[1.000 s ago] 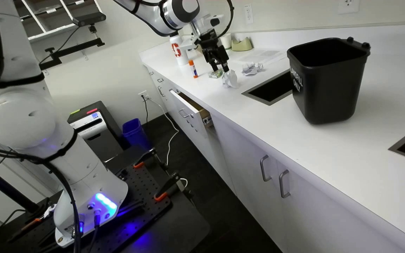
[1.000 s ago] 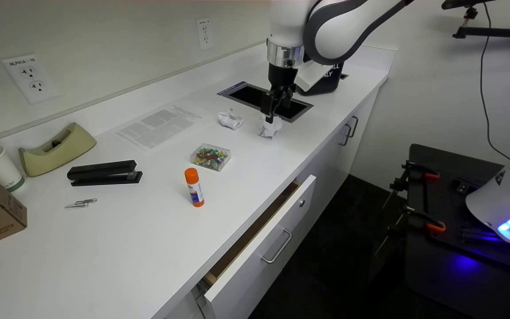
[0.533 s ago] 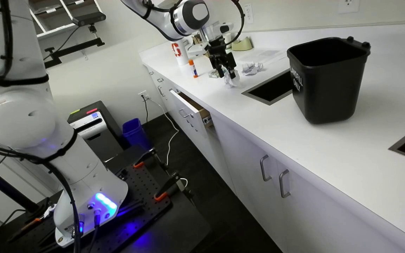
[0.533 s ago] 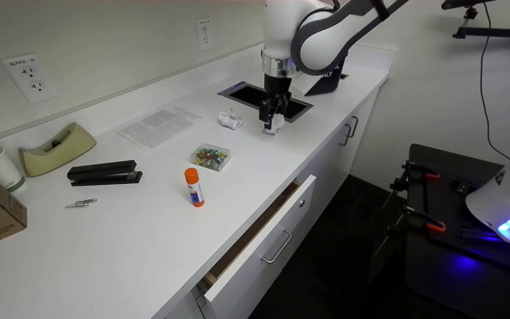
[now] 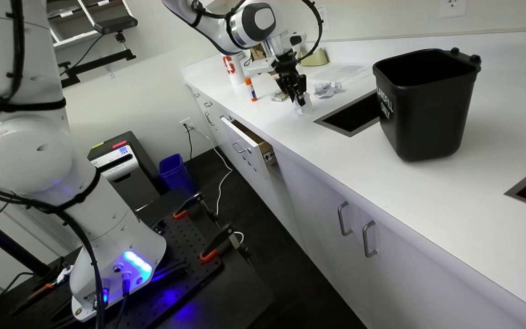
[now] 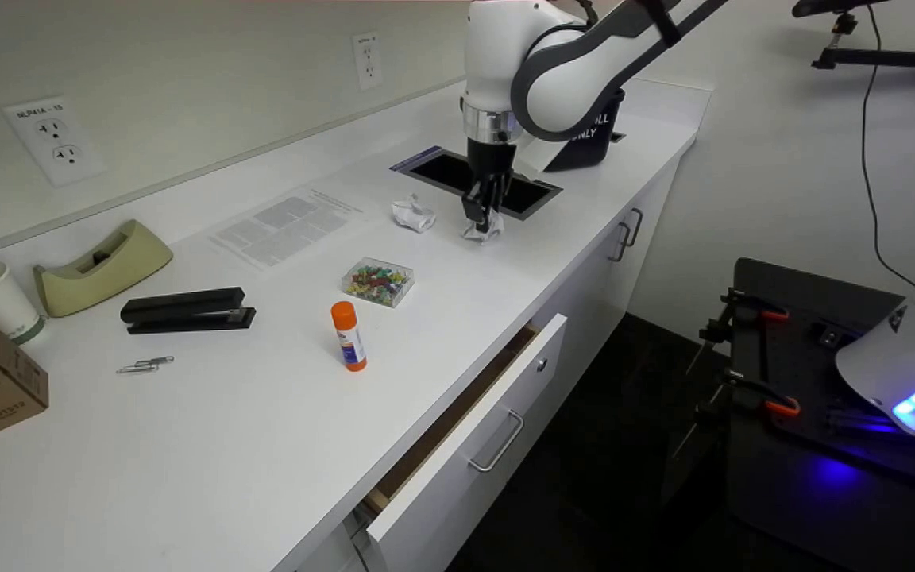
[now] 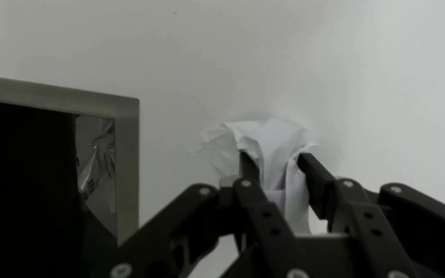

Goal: Put the bottom white paper in the black bin

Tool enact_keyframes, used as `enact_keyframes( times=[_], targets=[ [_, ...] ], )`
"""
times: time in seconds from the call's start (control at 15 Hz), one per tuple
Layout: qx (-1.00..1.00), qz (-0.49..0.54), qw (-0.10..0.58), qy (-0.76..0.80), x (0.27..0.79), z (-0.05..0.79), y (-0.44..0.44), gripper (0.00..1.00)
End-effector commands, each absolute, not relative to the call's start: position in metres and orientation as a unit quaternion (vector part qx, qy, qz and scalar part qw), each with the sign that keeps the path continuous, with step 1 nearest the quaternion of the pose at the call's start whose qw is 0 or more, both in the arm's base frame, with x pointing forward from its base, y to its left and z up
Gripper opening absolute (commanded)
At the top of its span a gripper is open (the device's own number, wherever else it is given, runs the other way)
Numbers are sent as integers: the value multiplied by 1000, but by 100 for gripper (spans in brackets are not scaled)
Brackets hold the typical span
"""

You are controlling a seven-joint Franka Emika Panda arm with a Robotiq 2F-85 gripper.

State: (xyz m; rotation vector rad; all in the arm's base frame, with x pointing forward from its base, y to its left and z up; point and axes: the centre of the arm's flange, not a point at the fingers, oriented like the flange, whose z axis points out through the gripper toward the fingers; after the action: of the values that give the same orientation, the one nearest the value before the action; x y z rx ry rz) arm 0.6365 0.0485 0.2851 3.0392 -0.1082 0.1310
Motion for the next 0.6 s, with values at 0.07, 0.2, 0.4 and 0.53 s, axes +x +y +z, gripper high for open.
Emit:
enact_keyframes(
  times=[0.07,0.2,0.4,0.53],
  targets=[
    [998,48,40,-31,642,284,48,4],
    [997,46,43,-38,641,285,49,6],
    [996,52,48,-63,627,302,50,6],
    [990,73,56,-109,610,326,46,6]
  ],
)
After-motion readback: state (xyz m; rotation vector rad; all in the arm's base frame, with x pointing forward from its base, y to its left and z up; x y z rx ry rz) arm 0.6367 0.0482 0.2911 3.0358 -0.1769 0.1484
